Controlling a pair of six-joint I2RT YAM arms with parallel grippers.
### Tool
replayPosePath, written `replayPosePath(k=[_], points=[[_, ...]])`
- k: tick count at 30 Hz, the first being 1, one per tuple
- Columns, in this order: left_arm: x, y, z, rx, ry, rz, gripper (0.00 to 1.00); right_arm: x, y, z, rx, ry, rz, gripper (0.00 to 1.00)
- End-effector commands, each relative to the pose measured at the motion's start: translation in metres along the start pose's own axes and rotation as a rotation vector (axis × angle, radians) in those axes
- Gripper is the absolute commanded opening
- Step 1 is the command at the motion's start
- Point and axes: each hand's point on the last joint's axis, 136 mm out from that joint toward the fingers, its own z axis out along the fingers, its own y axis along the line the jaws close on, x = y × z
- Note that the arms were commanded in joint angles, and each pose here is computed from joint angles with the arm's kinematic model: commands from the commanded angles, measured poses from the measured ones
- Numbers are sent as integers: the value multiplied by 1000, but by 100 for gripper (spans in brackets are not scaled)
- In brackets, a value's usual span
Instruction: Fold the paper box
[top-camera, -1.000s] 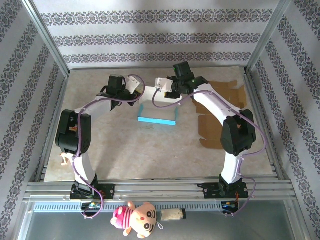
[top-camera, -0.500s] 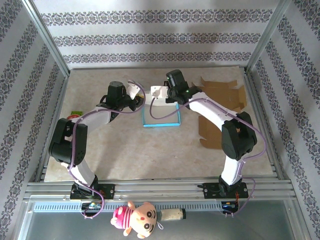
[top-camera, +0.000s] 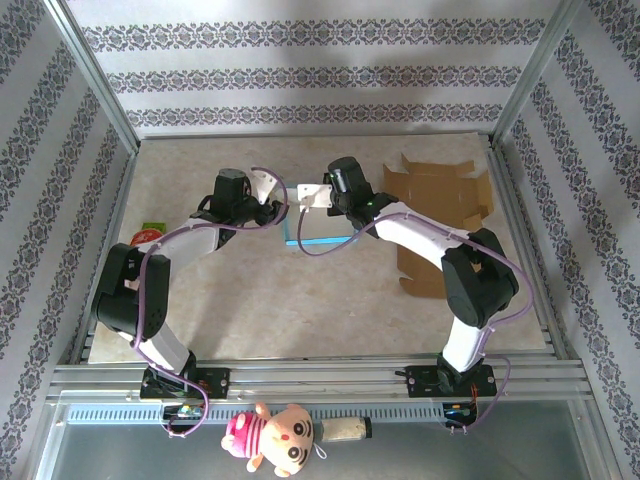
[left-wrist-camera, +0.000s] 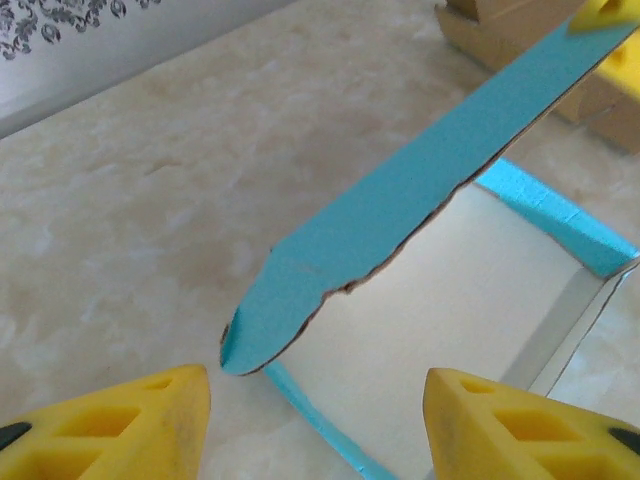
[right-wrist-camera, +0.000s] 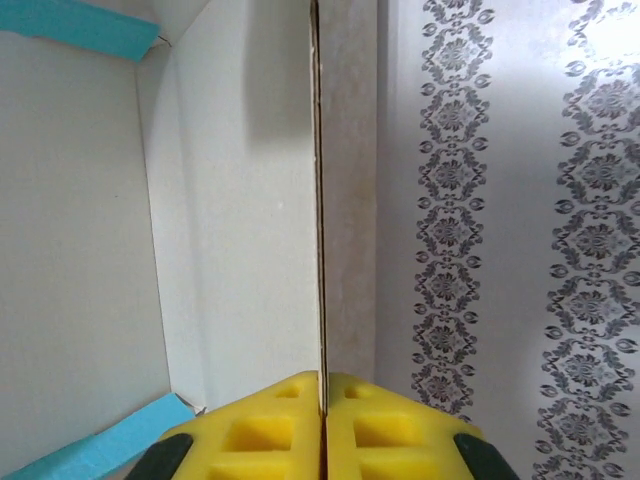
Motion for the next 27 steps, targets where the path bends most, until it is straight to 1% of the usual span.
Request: replayPosePath(k=[1, 5, 10, 12, 14, 15, 20, 24, 27], points=[[2, 6, 6, -29, 27, 90, 59, -8, -11, -15, 43, -11, 30, 8], [-7, 12, 15, -39, 7, 124, 59, -12, -7, -18, 37, -18, 28, 8], [-13, 21, 22, -76, -11, 119, 57, -12, 2, -15, 24, -3, 22, 8], [-14, 22, 22, -85, -26, 111, 52, -11, 5, -13, 18, 4, 18, 8], [-15, 22, 21, -84, -29, 96, 44, -10, 6, -12, 18, 9, 21, 8], [-15, 22, 21, -81, -28, 84, 42, -11, 6, -12, 19, 10, 23, 8], [-10, 20, 23, -68, -9, -31, 34, -17, 8, -11, 21, 5, 47, 9], [-1, 23, 26, -97, 13, -127, 24, -24, 10, -11, 22, 2, 106, 15], [4, 23, 27, -111, 18, -145, 20, -29, 10, -14, 24, -5, 168, 20]])
